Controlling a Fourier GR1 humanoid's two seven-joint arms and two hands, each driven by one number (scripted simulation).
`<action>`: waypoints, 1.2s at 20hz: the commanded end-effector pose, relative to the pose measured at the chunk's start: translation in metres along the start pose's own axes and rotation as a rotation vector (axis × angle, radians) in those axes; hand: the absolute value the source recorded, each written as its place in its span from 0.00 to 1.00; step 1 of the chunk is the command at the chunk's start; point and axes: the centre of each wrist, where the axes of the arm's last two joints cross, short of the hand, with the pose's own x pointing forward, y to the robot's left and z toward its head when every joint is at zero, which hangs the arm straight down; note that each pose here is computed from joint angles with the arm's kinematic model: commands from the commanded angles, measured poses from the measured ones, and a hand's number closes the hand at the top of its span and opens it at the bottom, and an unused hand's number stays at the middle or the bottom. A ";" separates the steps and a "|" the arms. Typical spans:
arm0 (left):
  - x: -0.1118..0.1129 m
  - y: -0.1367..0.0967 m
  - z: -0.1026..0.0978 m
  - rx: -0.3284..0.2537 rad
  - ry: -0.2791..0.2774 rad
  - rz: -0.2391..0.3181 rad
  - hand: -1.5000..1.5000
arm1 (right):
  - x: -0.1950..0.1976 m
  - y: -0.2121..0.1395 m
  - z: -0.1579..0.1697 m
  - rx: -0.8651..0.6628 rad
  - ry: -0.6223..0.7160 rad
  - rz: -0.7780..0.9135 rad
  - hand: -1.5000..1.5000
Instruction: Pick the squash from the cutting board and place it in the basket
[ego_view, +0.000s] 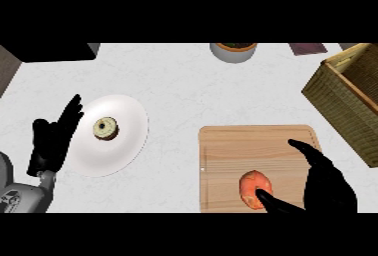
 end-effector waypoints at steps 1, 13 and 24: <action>-0.004 -0.007 0.000 -0.011 0.015 -0.031 0.50 | 0.019 -0.029 0.034 -0.034 0.112 0.327 0.00; 0.005 -0.013 -0.006 -0.021 0.017 -0.021 0.50 | 0.127 -0.104 0.047 0.581 0.629 0.758 0.00; 0.003 0.008 -0.014 -0.061 -0.014 -0.020 0.50 | 0.187 -0.077 -0.004 0.585 0.701 0.735 0.00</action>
